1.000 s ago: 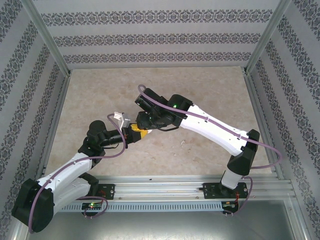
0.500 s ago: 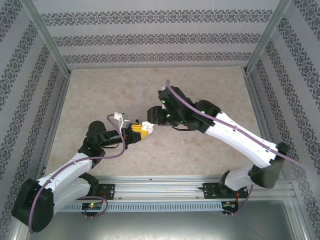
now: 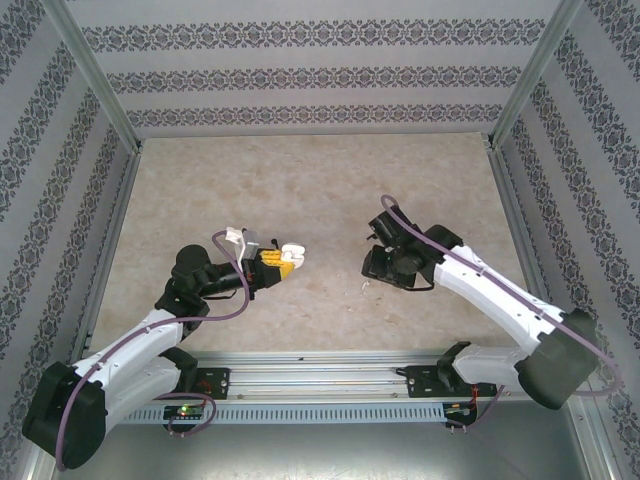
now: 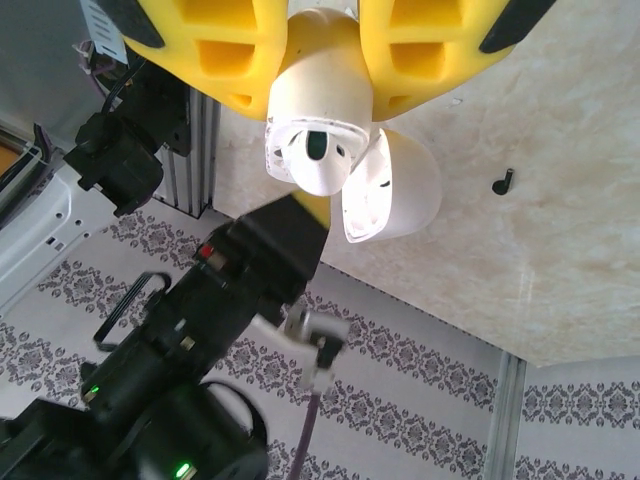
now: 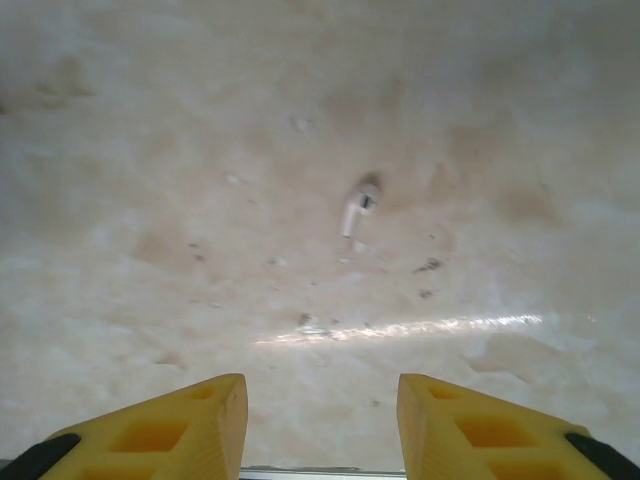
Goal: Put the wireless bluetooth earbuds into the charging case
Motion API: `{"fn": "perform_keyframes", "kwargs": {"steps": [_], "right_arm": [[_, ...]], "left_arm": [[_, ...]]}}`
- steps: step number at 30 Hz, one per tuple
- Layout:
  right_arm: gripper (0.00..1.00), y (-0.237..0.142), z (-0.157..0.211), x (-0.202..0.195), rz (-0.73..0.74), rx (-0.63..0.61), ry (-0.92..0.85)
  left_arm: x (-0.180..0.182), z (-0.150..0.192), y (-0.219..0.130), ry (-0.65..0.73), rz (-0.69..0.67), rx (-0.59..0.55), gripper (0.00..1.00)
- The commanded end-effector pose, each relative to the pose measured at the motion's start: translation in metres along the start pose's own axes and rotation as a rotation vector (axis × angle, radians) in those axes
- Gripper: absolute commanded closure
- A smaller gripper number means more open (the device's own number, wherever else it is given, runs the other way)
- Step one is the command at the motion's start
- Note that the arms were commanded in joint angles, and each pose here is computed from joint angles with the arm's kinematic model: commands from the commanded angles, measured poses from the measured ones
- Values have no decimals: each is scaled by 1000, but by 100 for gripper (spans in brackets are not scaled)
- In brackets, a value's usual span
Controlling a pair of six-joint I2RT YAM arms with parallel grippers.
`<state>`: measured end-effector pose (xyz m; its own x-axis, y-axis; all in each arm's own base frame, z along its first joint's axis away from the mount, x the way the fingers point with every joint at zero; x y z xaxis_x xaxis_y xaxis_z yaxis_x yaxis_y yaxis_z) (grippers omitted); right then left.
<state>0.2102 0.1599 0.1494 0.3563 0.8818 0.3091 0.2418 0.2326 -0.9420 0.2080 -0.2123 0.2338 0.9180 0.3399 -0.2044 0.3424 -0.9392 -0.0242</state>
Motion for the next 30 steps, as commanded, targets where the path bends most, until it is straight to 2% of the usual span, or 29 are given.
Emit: {"fn": "perform_keyframes", "kwargs": {"steps": [1, 8, 15, 30], "right_arm": [[56, 22, -4, 1, -14, 49, 43], [57, 66, -16, -9, 62, 126, 61], [63, 97, -24, -16, 111, 169, 60], [64, 113, -24, -17, 159, 203, 25]], "left_arm": [[-4, 5, 0, 26, 10, 11, 100], [-2, 12, 1, 17, 5, 28, 100], [0, 16, 2, 10, 1, 30, 100], [3, 20, 3, -4, 3, 36, 100]]}}
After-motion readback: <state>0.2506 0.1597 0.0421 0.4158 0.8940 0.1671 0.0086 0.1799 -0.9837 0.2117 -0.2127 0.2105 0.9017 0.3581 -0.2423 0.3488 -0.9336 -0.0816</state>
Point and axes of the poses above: each hand's point on the last joint's axis, 136 mm out from that joint toward the fingers, its own y axis out along the fingers, its own x axis along the line the jaws close on, z = x × y, the point moved 2 cm from there along -y, back along the fingers, and after that the axes turned 7 degrees about y, right-handed, at the moved point
